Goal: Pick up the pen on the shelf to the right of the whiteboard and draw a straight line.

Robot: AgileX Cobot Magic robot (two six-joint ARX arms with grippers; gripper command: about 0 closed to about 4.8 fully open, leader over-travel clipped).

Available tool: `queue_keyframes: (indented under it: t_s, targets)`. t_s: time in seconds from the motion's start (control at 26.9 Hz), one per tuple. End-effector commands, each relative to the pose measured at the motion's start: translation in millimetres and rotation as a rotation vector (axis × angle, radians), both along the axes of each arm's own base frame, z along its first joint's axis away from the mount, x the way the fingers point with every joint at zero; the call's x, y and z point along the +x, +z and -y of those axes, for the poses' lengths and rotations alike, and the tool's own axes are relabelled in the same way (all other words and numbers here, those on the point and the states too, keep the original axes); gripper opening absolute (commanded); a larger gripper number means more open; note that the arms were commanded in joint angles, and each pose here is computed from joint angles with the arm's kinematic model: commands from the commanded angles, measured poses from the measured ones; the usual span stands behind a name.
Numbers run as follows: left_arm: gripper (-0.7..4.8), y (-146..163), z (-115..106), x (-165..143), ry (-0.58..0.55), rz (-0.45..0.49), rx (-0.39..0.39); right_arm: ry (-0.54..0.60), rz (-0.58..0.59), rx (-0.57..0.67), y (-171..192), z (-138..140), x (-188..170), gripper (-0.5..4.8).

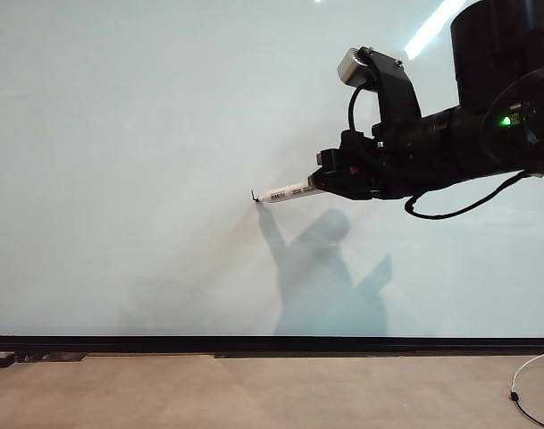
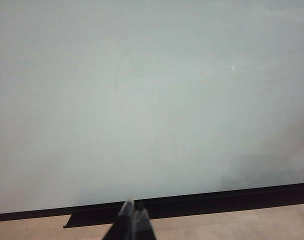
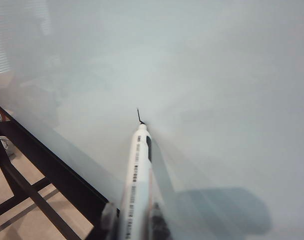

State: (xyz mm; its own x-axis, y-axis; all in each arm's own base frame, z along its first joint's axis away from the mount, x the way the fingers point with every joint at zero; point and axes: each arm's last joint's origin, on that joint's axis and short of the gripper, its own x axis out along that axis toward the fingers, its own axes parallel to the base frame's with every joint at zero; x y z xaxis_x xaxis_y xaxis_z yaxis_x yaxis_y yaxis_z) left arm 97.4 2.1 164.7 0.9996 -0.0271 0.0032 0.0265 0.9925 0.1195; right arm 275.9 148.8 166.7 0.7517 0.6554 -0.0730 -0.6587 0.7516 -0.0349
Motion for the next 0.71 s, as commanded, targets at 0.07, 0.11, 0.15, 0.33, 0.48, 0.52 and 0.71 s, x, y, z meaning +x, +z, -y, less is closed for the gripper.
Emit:
queue_keyframes:
  t_s: [0.07, 0.11, 0.15, 0.33, 0.48, 0.52, 0.71]
  targets:
    - [-0.05, 2.0, 0.1, -0.2, -0.003, 0.012, 0.003, -0.05, 0.035, 0.006, 4.4, 2.5, 2.3, -0.08]
    - [-0.05, 2.0, 0.1, -0.2, -0.003, 0.012, 0.003, -0.051, 0.036, 0.005, 4.4, 2.6, 2.4, -0.08]
    - [-0.05, 2.0, 0.1, -0.2, -0.003, 0.012, 0.003, -0.05, 0.036, 0.003, 4.3, 2.6, 2.3, -0.08]
    - [-0.05, 2.0, 0.1, -0.2, -0.003, 0.012, 0.003, -0.076, 0.054, -0.012, 6.4, 7.4, -3.1, -0.08]
    - [-0.05, 2.0, 0.1, -0.2, -0.003, 0.012, 0.003, -0.116, 0.055, -0.011, 7.2, 22.3, -5.2, -0.08]
    - [-0.05, 2.0, 0.1, -0.2, -0.003, 0.012, 0.003, -0.13, 0.055, -0.01, 7.8, 26.8, -5.2, -0.08]
    - [-0.05, 2.0, 0.1, -0.2, -0.003, 0.012, 0.004, -0.166, 0.064, -0.009, 10.6, 42.1, -9.8, -0.08]
